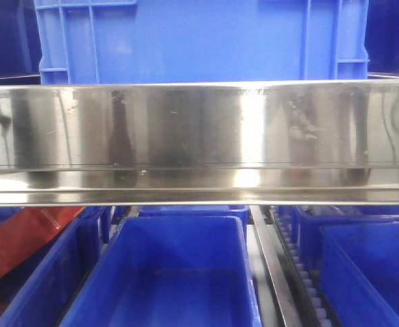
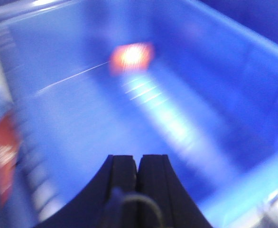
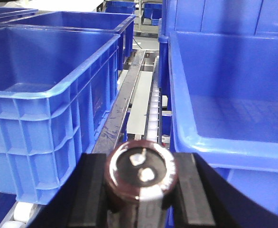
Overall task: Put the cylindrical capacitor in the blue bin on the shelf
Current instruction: 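Lower the orange cylinder into a blue bin and open the left gripper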
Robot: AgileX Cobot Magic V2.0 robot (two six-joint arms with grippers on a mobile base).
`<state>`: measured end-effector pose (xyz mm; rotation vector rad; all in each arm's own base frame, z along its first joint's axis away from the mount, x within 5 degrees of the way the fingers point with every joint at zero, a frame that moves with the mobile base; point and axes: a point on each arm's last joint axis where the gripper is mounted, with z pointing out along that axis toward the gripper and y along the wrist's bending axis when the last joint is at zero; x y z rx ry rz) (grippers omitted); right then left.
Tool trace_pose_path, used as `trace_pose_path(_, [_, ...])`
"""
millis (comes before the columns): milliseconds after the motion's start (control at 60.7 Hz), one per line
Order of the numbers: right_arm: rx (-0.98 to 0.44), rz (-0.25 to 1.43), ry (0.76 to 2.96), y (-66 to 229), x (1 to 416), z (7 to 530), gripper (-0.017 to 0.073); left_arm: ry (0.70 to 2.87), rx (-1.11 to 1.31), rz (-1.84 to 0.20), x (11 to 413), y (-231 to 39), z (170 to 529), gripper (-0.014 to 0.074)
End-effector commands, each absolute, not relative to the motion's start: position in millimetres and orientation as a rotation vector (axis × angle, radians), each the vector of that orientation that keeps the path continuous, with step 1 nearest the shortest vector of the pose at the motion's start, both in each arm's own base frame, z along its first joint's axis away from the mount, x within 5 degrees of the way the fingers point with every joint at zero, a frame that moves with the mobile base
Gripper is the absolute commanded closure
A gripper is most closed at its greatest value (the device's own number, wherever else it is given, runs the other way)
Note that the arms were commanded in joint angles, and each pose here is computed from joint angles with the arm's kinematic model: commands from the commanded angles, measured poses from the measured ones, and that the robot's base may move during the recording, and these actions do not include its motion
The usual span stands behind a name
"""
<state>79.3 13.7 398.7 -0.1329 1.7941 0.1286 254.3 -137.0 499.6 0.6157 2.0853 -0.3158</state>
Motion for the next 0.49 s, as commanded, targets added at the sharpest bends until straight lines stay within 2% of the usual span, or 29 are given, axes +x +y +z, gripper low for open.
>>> trace_pose_path(0, [-0.13, 0.126, 1.749, 13, 77, 405, 0.065, 2.061, 0.56, -0.304, 228, -113, 506, 0.0704])
trace_pose_path(247, [-0.129, 0.126, 1.753, 14, 81, 405, 0.065, 1.977, 0.427, -0.288, 156, -66, 487, 0.0704])
trace_pose_path(477, [-0.153, 0.147, 1.76, 18, 98, 415, 0.065, 1.876, 0.329, -0.285, 91, -36, 442, 0.0704])
